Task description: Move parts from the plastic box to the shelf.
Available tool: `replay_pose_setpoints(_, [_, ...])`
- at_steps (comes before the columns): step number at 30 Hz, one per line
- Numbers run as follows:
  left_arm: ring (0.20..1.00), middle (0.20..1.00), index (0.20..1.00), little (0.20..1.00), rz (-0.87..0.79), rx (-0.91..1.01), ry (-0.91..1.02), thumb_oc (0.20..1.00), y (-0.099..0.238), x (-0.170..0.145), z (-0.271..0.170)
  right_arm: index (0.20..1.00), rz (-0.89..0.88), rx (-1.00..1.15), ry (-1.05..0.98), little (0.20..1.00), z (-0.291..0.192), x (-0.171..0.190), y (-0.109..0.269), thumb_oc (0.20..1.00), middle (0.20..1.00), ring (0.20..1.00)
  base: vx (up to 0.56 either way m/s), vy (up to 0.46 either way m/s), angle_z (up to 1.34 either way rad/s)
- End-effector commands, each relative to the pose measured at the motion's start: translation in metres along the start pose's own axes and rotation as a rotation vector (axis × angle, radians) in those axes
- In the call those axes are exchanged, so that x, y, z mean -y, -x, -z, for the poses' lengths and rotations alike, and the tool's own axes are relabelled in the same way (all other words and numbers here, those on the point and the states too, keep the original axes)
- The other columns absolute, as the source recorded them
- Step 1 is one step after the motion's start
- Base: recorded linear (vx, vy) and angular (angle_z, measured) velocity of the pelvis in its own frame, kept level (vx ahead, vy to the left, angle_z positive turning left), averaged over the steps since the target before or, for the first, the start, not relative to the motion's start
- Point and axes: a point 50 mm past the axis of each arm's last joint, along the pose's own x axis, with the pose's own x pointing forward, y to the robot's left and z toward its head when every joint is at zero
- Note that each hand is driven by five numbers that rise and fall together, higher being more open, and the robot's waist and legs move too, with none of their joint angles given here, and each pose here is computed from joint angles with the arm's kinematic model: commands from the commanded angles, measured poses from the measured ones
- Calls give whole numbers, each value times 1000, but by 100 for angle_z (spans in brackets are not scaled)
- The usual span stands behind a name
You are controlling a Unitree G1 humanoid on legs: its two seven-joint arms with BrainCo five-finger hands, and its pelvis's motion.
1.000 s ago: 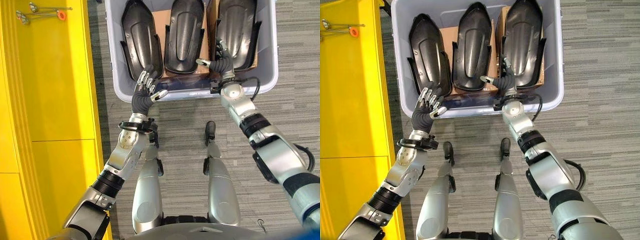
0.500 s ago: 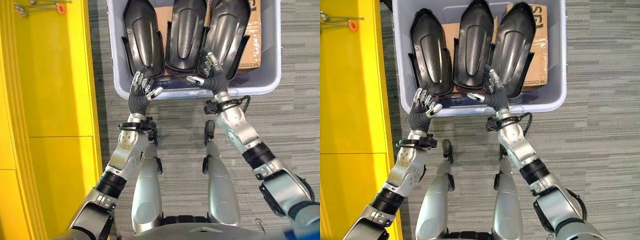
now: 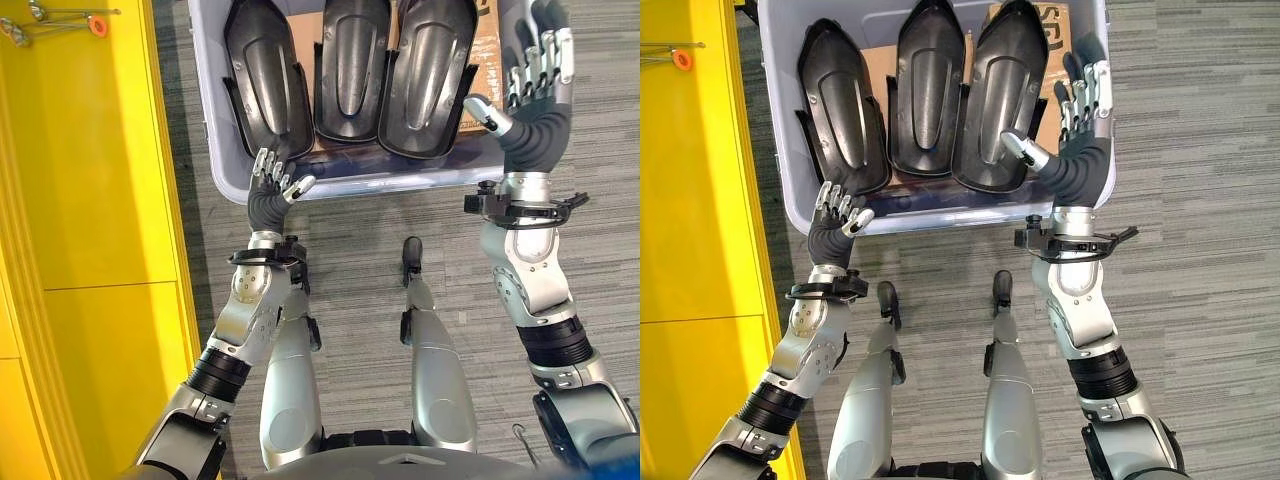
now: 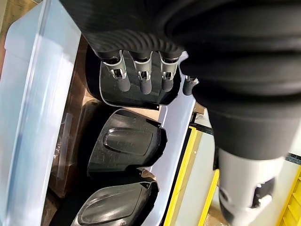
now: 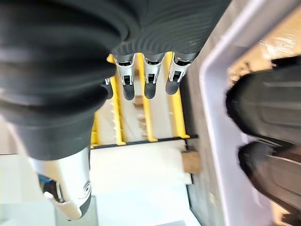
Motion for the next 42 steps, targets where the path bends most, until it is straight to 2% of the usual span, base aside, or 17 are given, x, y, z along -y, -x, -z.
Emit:
replay_pose_setpoints(1, [1000,1000,1000,1000,54,138,-44,1000,6,3,-27,1000,68,156,-55,1000,-26,8,-2,1000,1000,1000,0,0,0])
replay_pose_setpoints(8, [1000,1000,1000,1000,36,145,-43,1000,5,4,-26,1000,174,56,43,1000,-2,17,0,1000,1000,1000,0,0,0])
replay_pose_setpoints(15, [1000,1000,1000,1000,43,169,-31,1000,4,9,-29,1000,309,45,267,1000,15,32,-27,1000,1000,1000,1,-3,0])
replay_pose_setpoints(27, [1000,1000,1000,1000,89,171,-6,1000,2,17,-28,1000,350,-44,433,1000,35,41,-69,1000,1000,1000,1,-3,1])
replay_pose_setpoints(33, [1000,1000,1000,1000,105,159,-3,1000,2,18,-27,1000,335,-78,470,1000,41,43,-77,1000,1000,1000,-3,1,5])
replay_pose_setpoints(42, [1000,1000,1000,1000,125,147,-4,1000,1,21,-25,1000,410,-205,479,1000,60,57,-83,1000,1000,1000,0,0,0])
